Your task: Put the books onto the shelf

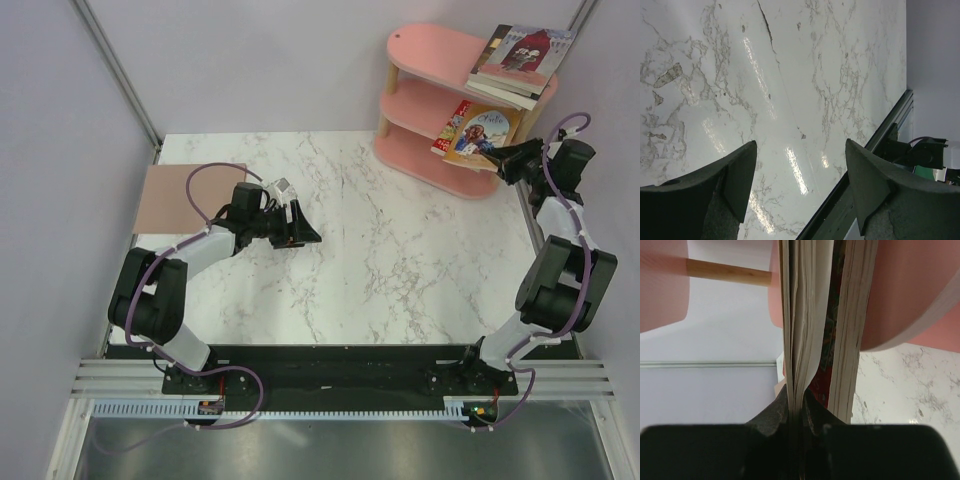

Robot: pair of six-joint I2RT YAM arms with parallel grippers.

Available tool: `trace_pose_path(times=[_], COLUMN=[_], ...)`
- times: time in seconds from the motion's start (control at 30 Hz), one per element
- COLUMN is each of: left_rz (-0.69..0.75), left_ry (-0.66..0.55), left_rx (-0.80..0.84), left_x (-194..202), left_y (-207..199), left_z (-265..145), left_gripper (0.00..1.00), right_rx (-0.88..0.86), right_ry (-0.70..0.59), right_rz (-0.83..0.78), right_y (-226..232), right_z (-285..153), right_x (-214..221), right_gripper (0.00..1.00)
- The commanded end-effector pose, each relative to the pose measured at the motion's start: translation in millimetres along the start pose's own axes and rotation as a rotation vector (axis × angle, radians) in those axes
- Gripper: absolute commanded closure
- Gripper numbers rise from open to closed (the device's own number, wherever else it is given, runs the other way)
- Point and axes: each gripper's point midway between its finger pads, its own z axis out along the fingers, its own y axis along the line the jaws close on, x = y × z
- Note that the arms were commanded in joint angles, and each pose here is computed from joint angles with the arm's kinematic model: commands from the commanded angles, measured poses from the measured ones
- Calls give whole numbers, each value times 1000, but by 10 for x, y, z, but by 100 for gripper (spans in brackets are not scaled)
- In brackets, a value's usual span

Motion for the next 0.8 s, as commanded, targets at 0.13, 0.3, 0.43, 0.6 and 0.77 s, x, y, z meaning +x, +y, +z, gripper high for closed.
trace_pose_path(times=[0.13, 0.3, 0.43, 0.6, 0.77], left_rz=[67, 68, 67, 69, 68], left_ry=[-20, -20, -17, -17, -15], left_rx=[17, 15, 13, 14, 13], left_x=[-38, -31, -14, 3, 17], left_y=[-41, -29, -21, -25, -15], left_z=[19, 24, 28, 22, 23], left_gripper=[22, 22, 22, 22, 22], right_rx=[-155, -173, -160, -105, -74], right_ry=[-98, -89, -86, -92, -83], right_rz=[-40, -28, -15, 17, 10], right_y=[480, 538, 496, 343, 348], right_z=[108, 222, 323, 415, 401], right_x=[-347, -325, -308, -288, -270], right_gripper=[87, 87, 82, 62, 41])
